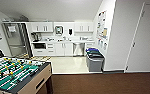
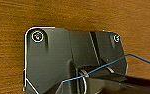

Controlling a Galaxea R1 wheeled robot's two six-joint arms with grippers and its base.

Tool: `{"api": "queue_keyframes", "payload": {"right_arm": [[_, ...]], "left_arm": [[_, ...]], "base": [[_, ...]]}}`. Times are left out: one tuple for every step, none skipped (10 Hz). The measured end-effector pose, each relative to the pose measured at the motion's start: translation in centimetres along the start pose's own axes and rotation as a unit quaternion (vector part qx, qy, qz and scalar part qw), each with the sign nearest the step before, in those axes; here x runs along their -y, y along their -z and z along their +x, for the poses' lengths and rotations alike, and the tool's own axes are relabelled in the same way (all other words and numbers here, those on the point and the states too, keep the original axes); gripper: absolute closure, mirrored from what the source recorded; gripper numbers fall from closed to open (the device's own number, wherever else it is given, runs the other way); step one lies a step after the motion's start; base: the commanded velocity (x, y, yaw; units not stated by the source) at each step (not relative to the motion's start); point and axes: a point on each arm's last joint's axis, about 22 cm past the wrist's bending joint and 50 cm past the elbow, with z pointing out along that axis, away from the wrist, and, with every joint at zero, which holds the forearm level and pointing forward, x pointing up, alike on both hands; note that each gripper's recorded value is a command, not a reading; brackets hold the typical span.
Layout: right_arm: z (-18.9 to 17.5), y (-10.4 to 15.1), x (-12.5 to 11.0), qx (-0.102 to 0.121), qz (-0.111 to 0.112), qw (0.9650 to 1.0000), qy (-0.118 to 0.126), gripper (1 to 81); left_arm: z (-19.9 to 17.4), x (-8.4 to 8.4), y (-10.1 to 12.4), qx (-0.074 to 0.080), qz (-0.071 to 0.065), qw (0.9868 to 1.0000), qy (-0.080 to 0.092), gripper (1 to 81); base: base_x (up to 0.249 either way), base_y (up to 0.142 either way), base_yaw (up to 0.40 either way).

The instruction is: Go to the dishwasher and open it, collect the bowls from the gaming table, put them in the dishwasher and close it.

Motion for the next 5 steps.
{"api": "queue_keyframes", "payload": {"right_arm": [[-0.8, 0.1, -0.1, 0.004, -0.001, 1.0000, -0.002, 1.0], [-0.3, 0.0, -0.1, 0.003, -0.001, 1.0000, -0.001, 1.0], [0.3, 0.0, 0.0, -0.003, 0.000, 1.0000, 0.001, 1.0], [0.0, 0.0, -0.1, -0.002, -0.001, 1.0000, 0.001, 1.0], [-0.2, 0.0, 0.0, 0.001, 0.000, 1.0000, 0.000, 1.0]], "left_arm": [[-0.8, 0.0, 0.0, 0.004, 0.000, 1.0000, 0.001, 1.0], [-0.3, 0.0, 0.0, 0.003, 0.000, 1.0000, 0.001, 1.0], [0.5, 0.0, 0.0, -0.003, 0.000, 1.0000, -0.001, 1.0], [0.4, 0.0, 0.0, -0.003, 0.000, 1.0000, -0.001, 1.0], [0.4, 0.0, 0.0, -0.003, 0.000, 1.0000, -0.001, 1.0]], "base": [[0.107, 0.000, 0.000], [0.126, 0.000, 0.000], [0.152, 0.000, 0.000], [0.160, 0.000, 0.000], [0.173, 0.000, 0.000]]}}
